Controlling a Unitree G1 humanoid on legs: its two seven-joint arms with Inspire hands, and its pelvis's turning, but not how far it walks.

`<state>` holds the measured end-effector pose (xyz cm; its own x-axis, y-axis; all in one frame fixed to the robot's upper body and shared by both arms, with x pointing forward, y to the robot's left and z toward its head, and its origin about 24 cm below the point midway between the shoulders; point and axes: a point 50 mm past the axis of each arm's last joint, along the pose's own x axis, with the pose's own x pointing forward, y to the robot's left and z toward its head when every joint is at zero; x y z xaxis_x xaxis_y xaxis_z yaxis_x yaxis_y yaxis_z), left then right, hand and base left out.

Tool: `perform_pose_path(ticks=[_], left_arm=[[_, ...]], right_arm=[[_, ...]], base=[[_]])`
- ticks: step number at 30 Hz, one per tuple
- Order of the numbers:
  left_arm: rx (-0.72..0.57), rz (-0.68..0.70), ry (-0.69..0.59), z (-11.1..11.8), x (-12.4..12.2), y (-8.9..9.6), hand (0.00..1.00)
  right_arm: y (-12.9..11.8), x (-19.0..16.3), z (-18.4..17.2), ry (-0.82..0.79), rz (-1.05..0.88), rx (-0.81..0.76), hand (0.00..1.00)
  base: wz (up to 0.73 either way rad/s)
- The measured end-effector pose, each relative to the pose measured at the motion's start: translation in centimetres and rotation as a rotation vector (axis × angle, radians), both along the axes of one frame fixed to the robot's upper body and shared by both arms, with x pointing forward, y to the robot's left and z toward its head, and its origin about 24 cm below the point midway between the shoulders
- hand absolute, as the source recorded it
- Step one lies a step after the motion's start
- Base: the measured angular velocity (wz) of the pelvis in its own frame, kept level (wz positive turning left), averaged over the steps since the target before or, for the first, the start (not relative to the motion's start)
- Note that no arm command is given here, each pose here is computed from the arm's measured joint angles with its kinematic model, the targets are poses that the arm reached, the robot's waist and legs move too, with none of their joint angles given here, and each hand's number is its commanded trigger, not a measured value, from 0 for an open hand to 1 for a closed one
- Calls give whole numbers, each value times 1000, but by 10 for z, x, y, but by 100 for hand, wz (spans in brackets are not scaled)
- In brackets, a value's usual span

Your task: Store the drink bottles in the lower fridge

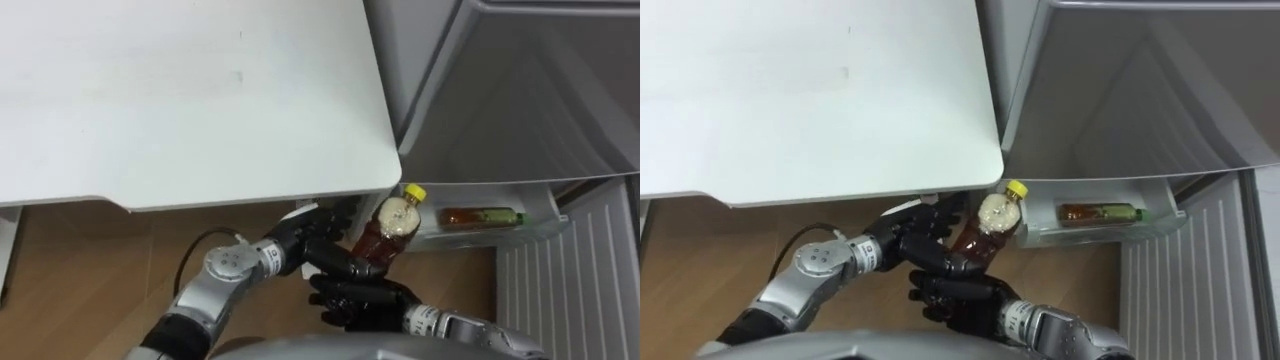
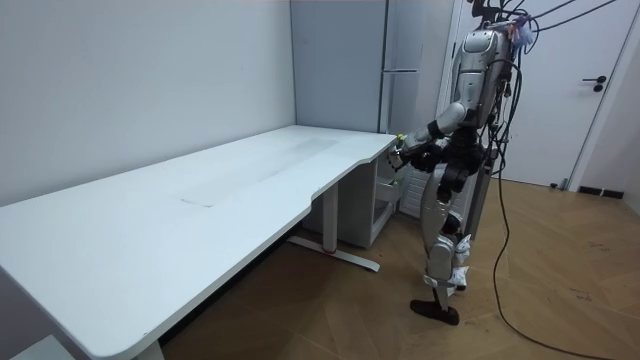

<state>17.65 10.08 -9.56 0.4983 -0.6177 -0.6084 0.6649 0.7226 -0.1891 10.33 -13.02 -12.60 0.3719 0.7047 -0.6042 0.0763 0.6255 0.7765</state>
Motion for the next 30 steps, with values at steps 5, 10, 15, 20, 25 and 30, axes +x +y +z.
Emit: perform_pose_path(ticks=[5,10,15,20,25,30], left_arm=[[-29,43,39,-3,0,10,0],[-90,206,129,-12,-7,34,0],[297,502,427,-41,-96,164,0],[599,560,796,-49,-205,194,0],[436,655,934,-67,-225,141,0],[231,925,960,-69,-224,130,0]], right_arm=[[-3,0,0,25,-44,0,100],[-14,-2,-2,62,-163,-4,100],[-82,1,0,58,-637,-42,100],[-118,10,10,-54,-947,-9,100],[-112,-2,-2,22,-948,-27,100],[-113,-6,-4,38,-951,-39,100]], base=[[4],[4],[-16],[-8],[5],[1]])
